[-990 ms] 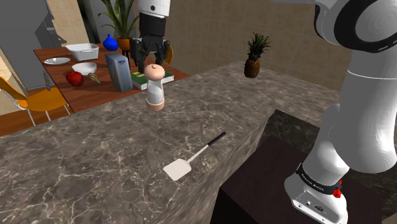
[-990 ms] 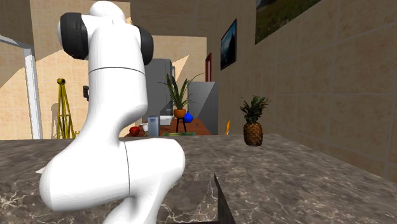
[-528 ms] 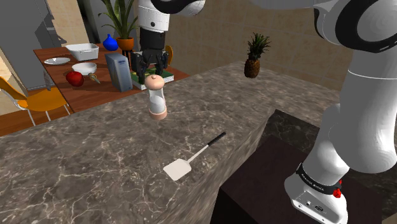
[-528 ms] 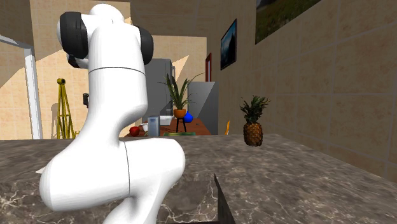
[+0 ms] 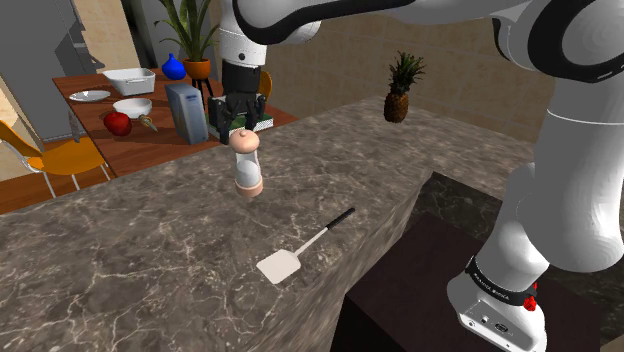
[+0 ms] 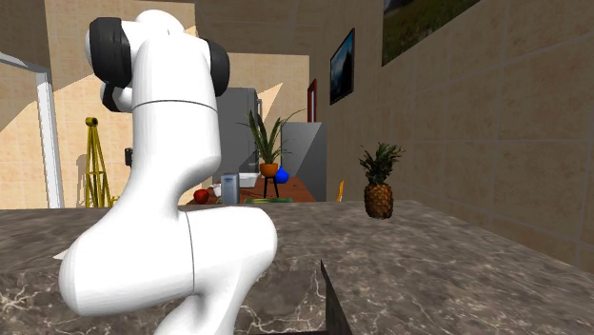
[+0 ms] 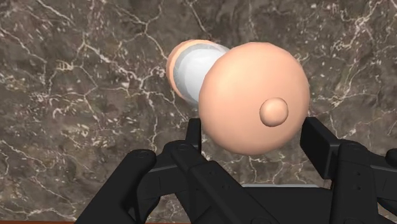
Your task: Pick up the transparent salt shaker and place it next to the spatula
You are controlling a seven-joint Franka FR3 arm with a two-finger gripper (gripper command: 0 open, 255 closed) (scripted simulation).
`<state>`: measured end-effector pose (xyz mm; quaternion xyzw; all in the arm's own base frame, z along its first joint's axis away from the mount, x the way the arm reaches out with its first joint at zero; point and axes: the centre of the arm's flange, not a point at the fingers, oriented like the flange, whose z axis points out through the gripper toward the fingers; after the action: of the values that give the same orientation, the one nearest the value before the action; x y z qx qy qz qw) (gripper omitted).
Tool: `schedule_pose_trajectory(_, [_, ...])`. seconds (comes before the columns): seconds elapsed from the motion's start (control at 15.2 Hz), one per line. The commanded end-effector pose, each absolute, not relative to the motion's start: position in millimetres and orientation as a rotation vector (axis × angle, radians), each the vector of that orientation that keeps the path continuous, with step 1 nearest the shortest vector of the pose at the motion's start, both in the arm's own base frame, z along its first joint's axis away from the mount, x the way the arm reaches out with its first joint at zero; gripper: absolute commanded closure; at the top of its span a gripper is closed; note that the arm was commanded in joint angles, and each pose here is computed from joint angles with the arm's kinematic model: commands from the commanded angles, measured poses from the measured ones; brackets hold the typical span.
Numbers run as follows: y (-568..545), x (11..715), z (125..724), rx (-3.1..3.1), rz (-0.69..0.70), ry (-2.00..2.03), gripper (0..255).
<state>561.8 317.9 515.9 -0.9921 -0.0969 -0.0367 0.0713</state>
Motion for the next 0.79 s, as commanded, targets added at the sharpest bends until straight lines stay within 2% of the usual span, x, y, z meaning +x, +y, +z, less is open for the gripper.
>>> schedule_pose_trajectory(0.0, [318, 562, 515, -2.982, -0.111, -0.291, 255])
schedule_pose_trajectory(0.2, [318, 562, 515, -2.982, -0.111, -0.291, 255])
schedule_pose_trajectory(0.26, [318, 562, 515, -2.982, -0.111, -0.291, 0])
schedule_pose_trajectory(0.59, [318, 562, 515, -2.982, -0.111, -0.291, 0])
schedule_pose_trajectory(0.73, [314, 560, 541, -2.982, -0.111, -0.291, 0])
